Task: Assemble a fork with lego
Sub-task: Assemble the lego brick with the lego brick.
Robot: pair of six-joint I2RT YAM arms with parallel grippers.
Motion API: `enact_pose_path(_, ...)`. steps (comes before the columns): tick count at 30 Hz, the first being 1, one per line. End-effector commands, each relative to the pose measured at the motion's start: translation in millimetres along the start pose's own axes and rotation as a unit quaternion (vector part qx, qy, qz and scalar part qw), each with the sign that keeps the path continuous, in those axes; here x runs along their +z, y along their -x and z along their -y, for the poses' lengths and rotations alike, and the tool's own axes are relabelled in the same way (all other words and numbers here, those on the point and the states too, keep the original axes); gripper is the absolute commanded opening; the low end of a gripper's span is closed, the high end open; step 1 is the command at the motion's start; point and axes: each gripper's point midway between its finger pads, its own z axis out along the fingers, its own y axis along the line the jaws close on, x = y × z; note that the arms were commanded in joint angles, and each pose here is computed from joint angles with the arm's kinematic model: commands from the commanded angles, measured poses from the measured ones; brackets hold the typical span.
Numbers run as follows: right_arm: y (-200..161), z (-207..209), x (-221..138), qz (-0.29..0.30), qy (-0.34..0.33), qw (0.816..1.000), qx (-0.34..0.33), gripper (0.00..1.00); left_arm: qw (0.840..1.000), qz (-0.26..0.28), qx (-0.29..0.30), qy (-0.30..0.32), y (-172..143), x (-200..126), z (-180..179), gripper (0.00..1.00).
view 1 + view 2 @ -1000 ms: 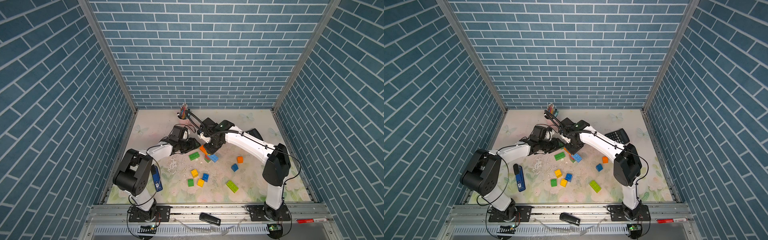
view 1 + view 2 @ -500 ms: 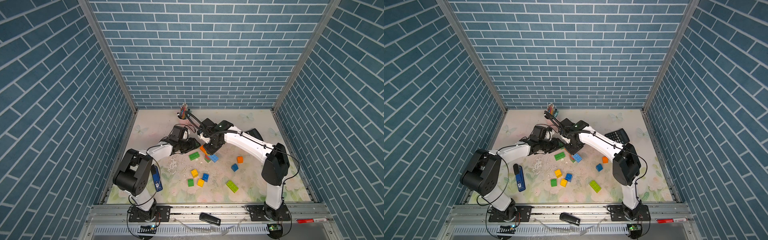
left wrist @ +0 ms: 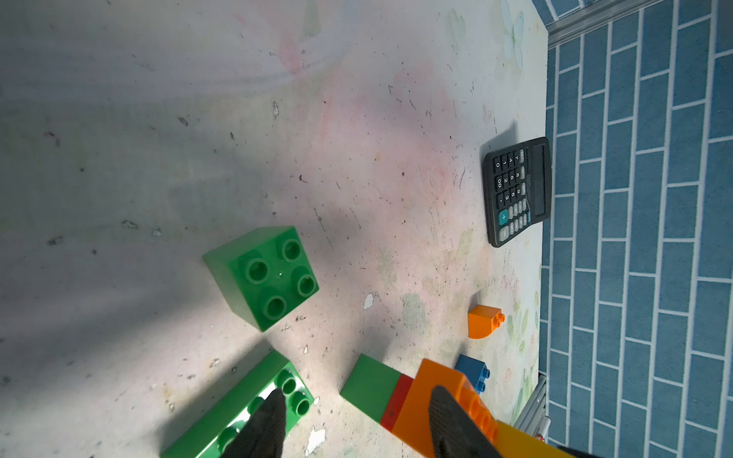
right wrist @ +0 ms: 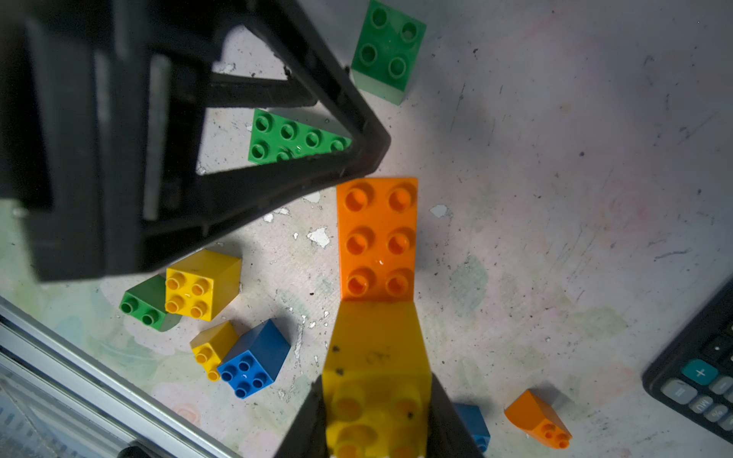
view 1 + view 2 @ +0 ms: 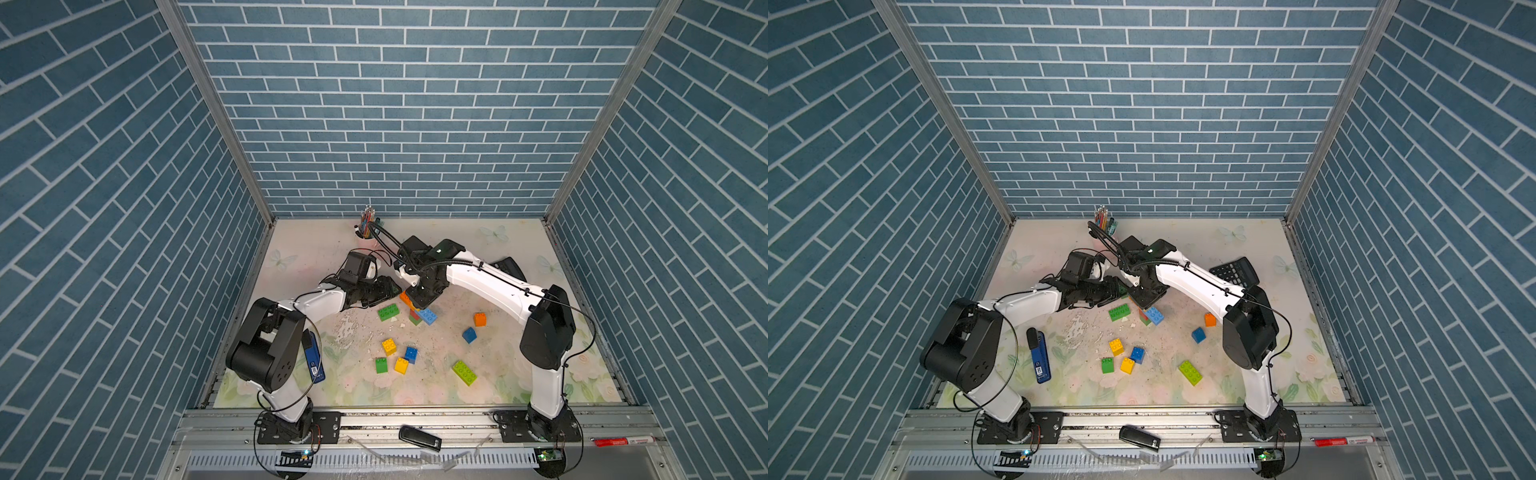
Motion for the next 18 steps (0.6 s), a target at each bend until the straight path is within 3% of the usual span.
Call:
enact_pose_path(1, -21, 0, 22, -0.056, 0.000, 0.998, 0.016, 0.29, 1.000, 0.008, 0.015, -0.004, 6, -5, 9, 0.60)
enact_pose_path(5, 6, -4, -7, 0.021, 0.021, 0.999, 0.025, 0.60, 1.000, 0.012, 0.010, 0.007, 6, -6, 5, 0.60)
enact_pose_path(7, 16, -4, -24, 0.060, 0.027, 0.997, 0.029, 0.80, 1.000, 0.013, 0.006, 0.012, 7, -6, 2, 0.60)
enact_pose_path(9, 22, 0, -36, 0.092, 0.026, 0.995, 0.036, 0.88, 1.000, 0.015, 0.002, 0.014, 8, -7, -1, 0.61)
enact_pose_path(12, 24, 10, -51, 0.137, 0.016, 0.989, 0.054, 0.88, 1.000, 0.019, -0.001, 0.021, 9, -9, -4, 0.64)
enact_pose_path(18, 4, 36, -69, 0.237, 0.018, 0.964, 0.116, 0.73, 0.997, 0.045, -0.017, 0.057, 15, -24, -21, 0.71)
